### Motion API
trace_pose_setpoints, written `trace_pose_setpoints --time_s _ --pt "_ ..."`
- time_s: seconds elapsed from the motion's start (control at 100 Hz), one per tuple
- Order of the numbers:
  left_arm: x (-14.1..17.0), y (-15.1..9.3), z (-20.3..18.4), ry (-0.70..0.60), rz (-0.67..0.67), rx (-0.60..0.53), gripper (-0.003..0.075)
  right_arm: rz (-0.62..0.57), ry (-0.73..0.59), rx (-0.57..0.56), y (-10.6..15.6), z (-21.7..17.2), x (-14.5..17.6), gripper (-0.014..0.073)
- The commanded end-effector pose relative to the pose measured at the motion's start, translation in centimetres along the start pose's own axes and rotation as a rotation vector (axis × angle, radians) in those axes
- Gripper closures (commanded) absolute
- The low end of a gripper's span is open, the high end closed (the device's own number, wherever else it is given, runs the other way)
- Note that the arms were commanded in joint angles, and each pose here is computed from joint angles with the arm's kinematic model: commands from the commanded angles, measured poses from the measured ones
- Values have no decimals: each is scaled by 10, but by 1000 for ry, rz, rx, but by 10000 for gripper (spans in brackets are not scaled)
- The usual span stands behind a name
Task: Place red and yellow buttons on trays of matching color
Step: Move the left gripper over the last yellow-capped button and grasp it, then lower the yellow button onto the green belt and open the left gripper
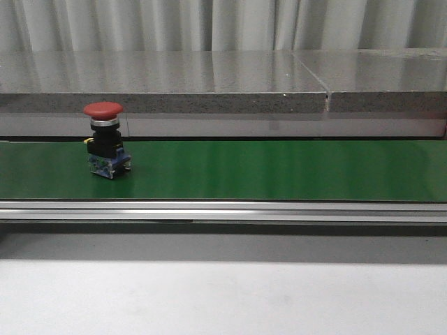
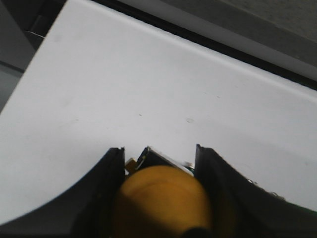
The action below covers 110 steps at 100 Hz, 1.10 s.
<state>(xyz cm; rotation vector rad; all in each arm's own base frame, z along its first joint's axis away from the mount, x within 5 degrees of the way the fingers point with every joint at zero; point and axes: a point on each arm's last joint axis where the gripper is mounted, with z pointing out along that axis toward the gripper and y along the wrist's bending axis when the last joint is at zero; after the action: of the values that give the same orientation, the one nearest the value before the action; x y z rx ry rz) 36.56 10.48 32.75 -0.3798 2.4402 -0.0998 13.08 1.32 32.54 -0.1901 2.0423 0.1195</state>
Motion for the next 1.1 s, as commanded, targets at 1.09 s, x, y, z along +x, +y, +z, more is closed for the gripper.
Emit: trace_pose_setpoints --time_s 1.09 --pt "98 -56 25 66 120 81 738 -8 -85 24 -2 -5 -12 663"
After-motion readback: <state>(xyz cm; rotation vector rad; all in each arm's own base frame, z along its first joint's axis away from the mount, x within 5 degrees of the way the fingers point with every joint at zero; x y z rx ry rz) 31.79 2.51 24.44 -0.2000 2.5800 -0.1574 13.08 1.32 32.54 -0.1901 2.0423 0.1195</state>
